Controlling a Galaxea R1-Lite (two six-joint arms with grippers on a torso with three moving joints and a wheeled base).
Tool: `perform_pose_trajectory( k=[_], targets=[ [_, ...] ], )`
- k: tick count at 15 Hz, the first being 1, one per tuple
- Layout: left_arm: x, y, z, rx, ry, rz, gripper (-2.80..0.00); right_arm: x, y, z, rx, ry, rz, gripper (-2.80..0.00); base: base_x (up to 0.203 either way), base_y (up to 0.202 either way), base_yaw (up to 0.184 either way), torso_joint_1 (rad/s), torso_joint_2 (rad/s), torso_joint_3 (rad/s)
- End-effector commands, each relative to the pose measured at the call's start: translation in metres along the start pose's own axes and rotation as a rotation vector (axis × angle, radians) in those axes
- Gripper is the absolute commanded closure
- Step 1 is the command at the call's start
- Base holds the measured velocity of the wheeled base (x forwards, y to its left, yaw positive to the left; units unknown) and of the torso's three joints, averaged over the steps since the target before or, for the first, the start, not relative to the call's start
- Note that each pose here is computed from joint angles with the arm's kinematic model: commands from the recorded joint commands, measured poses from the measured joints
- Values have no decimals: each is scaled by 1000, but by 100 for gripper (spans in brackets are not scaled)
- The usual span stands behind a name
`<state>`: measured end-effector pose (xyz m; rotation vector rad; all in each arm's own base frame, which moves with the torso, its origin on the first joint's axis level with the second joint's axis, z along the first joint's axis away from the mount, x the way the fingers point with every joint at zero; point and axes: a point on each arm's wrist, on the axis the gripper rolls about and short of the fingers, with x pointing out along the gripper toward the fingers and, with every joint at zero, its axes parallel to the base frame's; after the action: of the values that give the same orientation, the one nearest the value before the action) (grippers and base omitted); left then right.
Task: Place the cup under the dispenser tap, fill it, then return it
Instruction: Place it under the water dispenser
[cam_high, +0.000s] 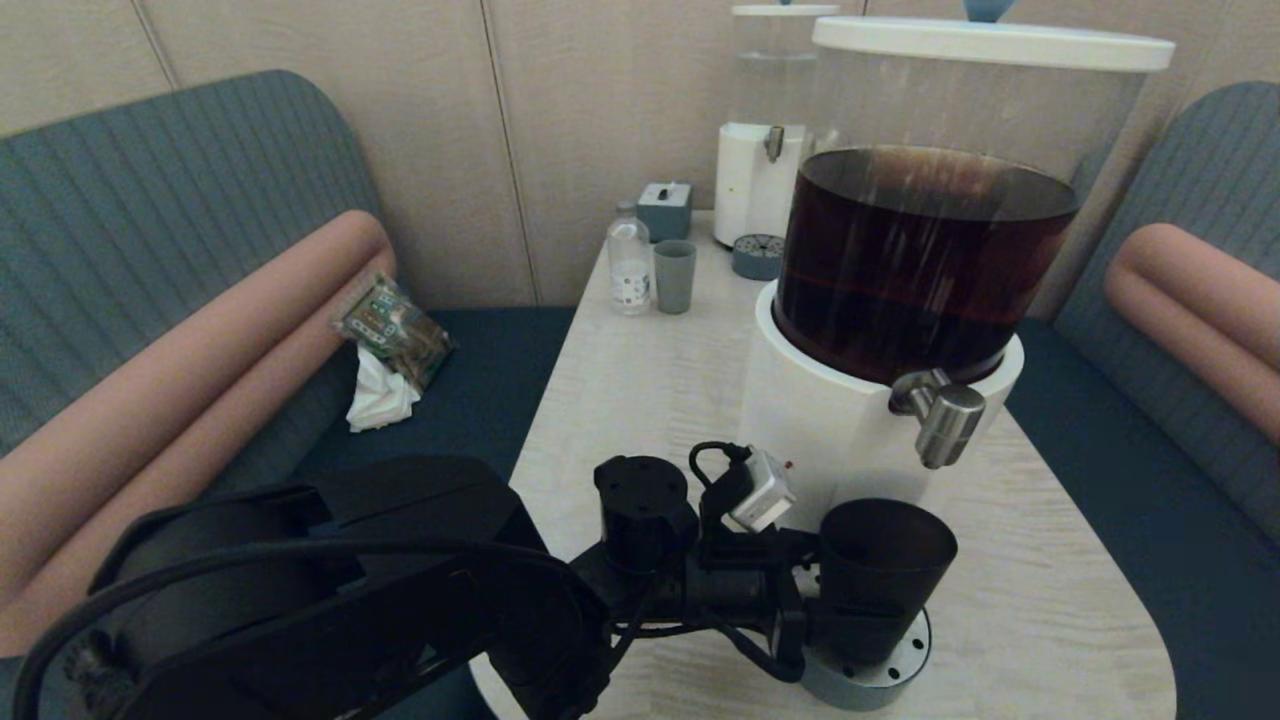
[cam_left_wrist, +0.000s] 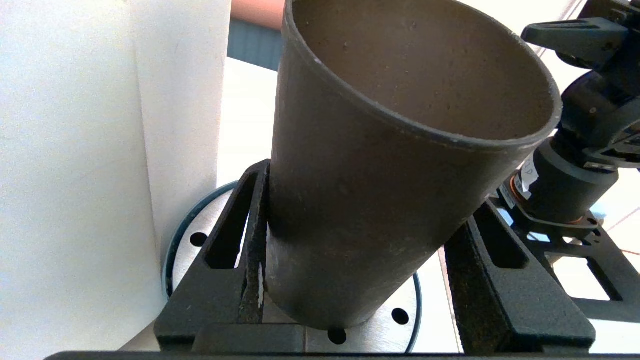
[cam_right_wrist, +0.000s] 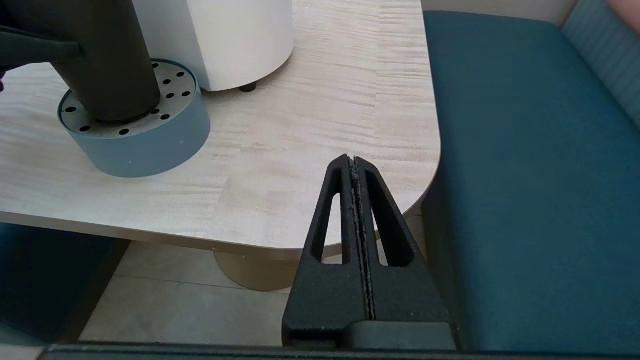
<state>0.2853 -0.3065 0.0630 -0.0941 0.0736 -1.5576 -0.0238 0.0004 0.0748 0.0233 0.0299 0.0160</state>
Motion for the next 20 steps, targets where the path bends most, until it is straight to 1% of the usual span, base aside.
perform_pose_trajectory(
  k=[1, 14, 20],
  targets=[
    [1, 0, 2, 9, -9, -4, 0, 0, 0, 0, 0, 2, 0, 0, 0, 0, 0, 0, 0, 0],
    [2, 0, 5, 14, -14, -6, 0, 0, 0, 0, 0, 1, 0, 0, 0, 0, 0, 0, 0, 0],
    [6, -3, 4, 9, -11, -18, 0, 0, 0, 0, 0, 1, 0, 0, 0, 0, 0, 0, 0, 0]
  ],
)
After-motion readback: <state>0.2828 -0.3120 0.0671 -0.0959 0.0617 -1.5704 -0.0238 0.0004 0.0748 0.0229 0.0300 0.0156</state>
